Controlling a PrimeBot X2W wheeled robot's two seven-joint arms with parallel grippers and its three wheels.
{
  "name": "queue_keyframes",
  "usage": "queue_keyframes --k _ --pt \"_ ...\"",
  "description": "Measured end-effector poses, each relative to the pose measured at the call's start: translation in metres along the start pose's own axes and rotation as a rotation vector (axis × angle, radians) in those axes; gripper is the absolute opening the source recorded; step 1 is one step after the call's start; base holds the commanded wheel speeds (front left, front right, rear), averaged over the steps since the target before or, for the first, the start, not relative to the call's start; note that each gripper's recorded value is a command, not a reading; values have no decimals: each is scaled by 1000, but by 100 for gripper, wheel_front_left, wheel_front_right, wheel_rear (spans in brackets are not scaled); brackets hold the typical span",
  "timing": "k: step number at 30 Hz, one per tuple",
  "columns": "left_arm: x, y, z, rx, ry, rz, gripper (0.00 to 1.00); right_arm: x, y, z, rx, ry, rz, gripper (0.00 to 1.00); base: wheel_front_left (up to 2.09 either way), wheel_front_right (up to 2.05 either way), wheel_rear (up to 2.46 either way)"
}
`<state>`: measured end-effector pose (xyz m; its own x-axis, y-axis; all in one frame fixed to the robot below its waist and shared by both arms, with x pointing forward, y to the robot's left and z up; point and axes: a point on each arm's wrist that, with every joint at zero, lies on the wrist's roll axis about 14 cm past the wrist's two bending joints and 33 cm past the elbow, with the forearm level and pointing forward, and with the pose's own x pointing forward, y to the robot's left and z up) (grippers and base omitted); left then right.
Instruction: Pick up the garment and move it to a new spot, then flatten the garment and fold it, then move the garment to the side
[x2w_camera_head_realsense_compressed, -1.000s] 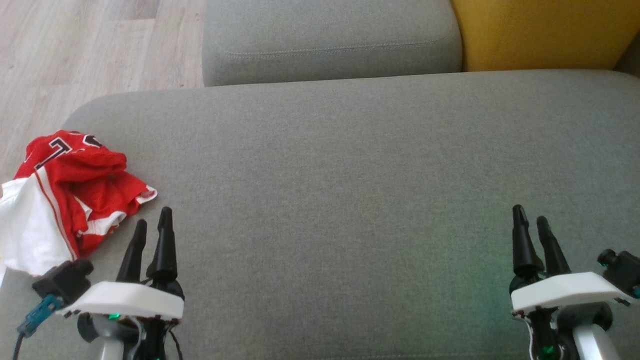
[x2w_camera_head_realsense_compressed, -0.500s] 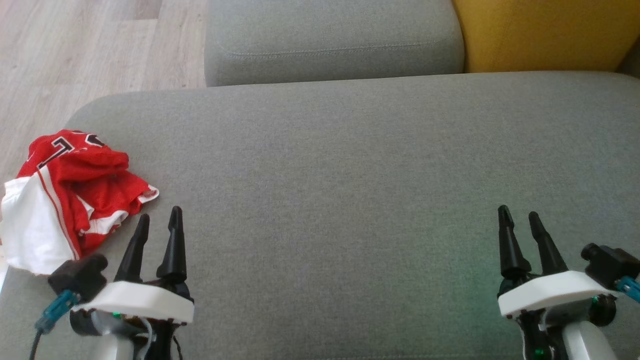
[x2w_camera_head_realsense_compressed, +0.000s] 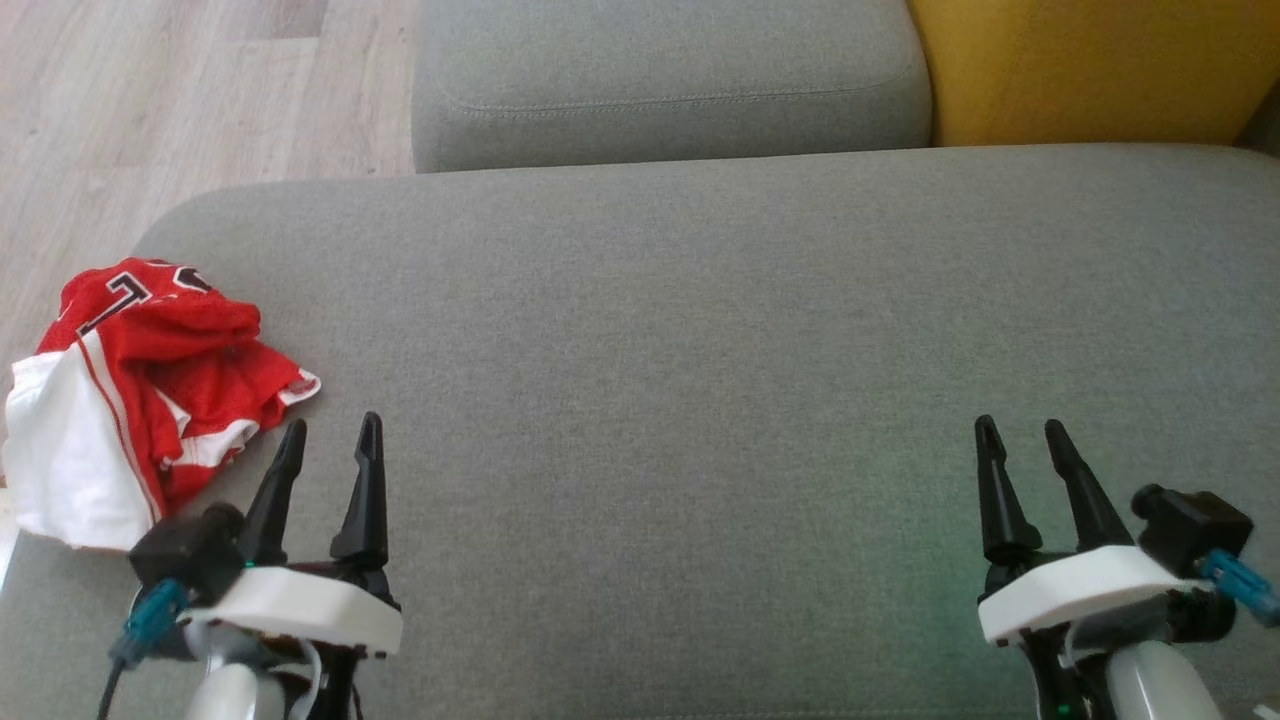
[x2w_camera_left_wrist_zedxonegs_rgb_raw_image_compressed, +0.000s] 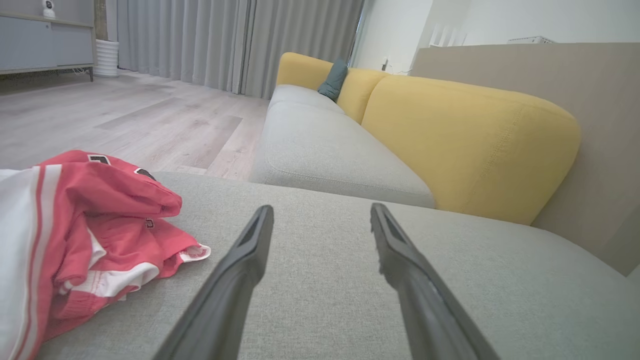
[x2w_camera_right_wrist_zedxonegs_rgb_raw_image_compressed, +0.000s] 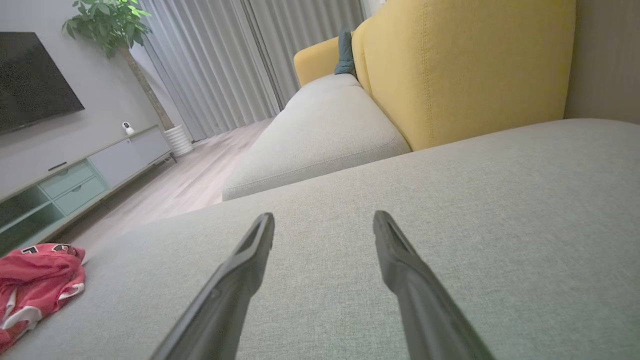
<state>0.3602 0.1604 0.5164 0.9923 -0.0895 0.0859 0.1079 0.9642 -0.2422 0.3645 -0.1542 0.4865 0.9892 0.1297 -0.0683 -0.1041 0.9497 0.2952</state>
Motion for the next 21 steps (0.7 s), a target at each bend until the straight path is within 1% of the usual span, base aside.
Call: queue_keyframes --k 19,21 --pt "-2 -8 -4 186 -7 -47 100 0 5 1 -184 -6 25 100 0 0 0" --pt "-3 -9 -6 191 -2 -51 100 0 6 1 -187 -9 25 100 0 0 0"
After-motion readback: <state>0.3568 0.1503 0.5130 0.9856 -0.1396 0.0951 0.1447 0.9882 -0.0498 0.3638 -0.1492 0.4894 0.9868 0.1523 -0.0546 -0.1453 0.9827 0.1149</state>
